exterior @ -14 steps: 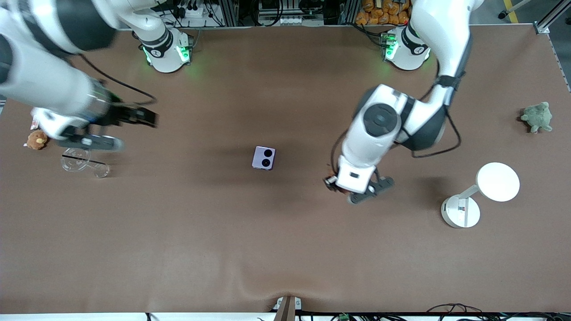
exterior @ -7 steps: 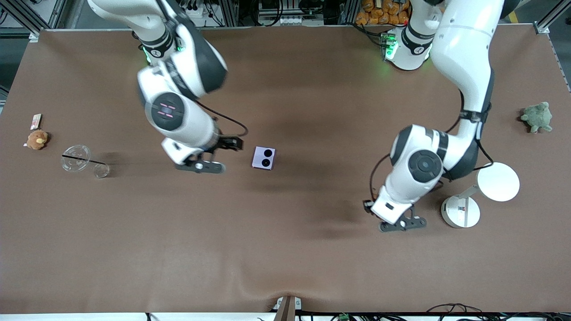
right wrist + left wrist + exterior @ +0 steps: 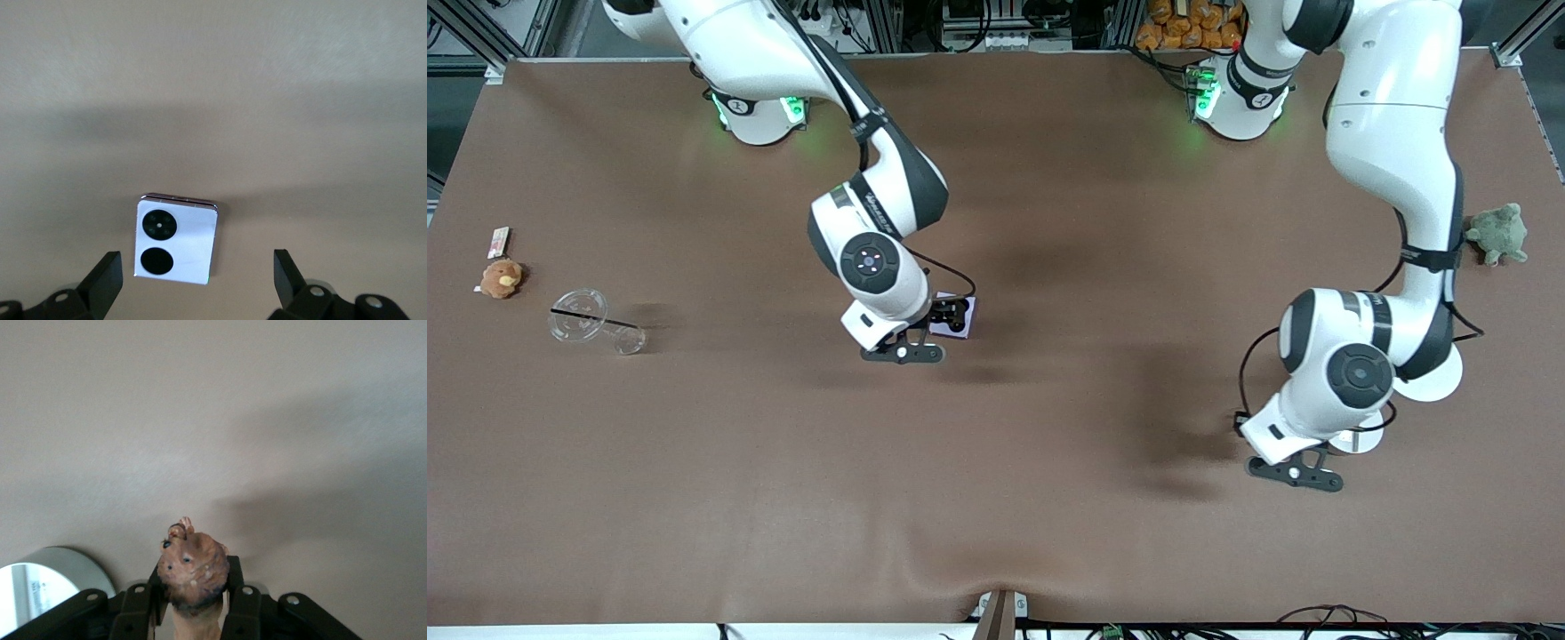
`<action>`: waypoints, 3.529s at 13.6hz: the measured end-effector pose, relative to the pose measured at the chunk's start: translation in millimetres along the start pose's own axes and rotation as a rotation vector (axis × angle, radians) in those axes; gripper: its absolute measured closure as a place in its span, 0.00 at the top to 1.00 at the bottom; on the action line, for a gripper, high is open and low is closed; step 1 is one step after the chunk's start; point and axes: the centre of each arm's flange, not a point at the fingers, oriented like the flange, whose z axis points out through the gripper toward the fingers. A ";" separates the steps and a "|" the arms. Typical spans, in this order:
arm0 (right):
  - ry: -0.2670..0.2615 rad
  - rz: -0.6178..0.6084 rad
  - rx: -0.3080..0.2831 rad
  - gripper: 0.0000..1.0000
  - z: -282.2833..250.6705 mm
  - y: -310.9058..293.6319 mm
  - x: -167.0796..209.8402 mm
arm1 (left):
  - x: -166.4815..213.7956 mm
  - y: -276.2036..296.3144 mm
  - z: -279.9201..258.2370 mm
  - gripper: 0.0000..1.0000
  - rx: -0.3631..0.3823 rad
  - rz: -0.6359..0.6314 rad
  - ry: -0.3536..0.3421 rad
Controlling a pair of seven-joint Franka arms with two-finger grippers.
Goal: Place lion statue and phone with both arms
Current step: 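Grasp the phone with the right gripper while the left gripper carries the lion, then lower the lion beside the lamp, open the left gripper while the right holds the phone, then carry the phone toward the cup while the left gripper returns to rest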
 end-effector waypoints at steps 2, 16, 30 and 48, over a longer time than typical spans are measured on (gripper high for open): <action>0.027 -0.006 0.008 1.00 24.4 0.0 -8.6 | -8.4 1.4 17.4 0.37 -0.004 0.009 -0.041; 0.047 0.089 0.049 1.00 74.3 -15.7 -24.1 | -16.4 36.0 28.6 0.41 -0.056 -0.104 -0.126; 0.047 0.078 0.039 0.96 97.9 -19.0 -30.2 | -40.7 23.4 -73.3 1.00 -0.074 -0.103 -0.094; -0.089 0.135 0.048 0.85 -19.0 223.1 81.1 | -149.2 -35.0 -362.8 1.00 -0.084 -0.146 -0.016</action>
